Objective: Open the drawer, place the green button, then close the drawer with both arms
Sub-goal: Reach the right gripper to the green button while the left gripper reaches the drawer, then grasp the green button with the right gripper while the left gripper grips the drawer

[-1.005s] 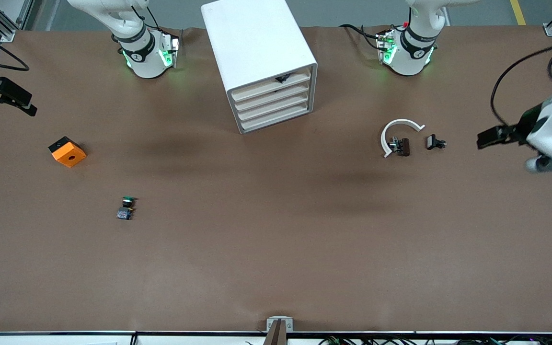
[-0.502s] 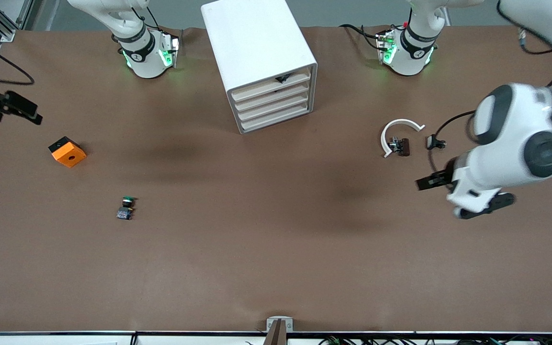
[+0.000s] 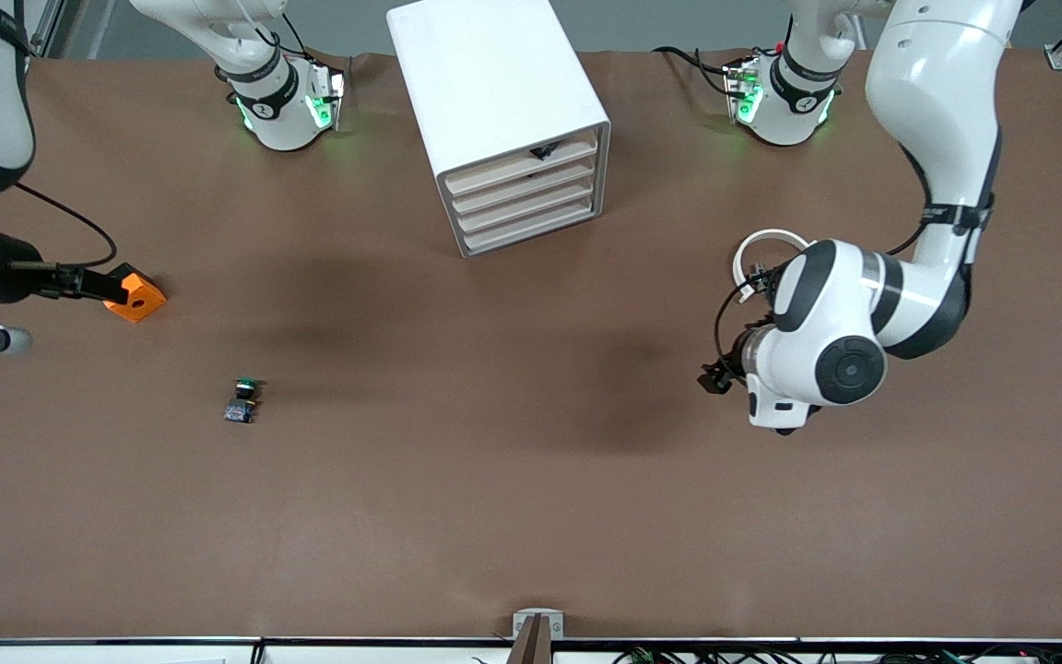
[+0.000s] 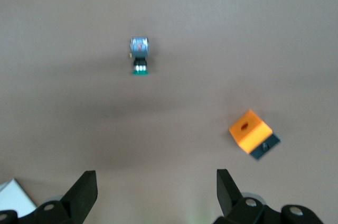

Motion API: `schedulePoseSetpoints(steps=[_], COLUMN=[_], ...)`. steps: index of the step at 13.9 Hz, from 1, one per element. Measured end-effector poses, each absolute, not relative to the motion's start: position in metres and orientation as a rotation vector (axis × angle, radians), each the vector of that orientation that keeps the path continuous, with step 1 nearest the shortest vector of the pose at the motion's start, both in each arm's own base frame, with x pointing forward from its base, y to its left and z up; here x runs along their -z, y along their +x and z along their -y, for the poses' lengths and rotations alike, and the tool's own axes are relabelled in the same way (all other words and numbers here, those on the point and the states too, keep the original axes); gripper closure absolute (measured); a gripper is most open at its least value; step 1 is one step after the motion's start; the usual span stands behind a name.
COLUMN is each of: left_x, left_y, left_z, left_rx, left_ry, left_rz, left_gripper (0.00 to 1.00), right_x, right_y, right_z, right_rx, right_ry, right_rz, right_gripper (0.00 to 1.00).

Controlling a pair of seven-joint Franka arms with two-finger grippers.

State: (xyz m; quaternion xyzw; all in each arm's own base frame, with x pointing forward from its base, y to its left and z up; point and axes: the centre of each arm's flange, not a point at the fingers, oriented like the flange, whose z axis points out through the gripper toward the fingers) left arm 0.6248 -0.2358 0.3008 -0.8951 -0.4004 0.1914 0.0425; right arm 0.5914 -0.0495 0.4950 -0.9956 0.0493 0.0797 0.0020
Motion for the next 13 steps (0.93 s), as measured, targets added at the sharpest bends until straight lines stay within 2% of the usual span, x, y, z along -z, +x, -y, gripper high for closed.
schedulePoseSetpoints(steps=[4,8,13], left_x=[-0.287,-0.285,-0.239], left_y=[0.592,0.553,0.523], left_z=[0.311,0.379,0.412], left_rx=[-0.596,-0.76,-0.956], left_ry=[-2.482,-2.088,-1.759], left_rz=[1.539,1.917,1.988], left_gripper=[0.0,0.0,0.0], right_x=[-0.431,-0.37,-0.322], right_y=[0.617,0.619,0.622], right_z=[0.051,0.05,0.031], right_rx=[-0.124,-0.035,0.034], right_ry=[-3.138,-3.13,-3.103], right_rz=[-0.161,-0.242,-0.259], right_gripper=[0.0,0.0,0.0])
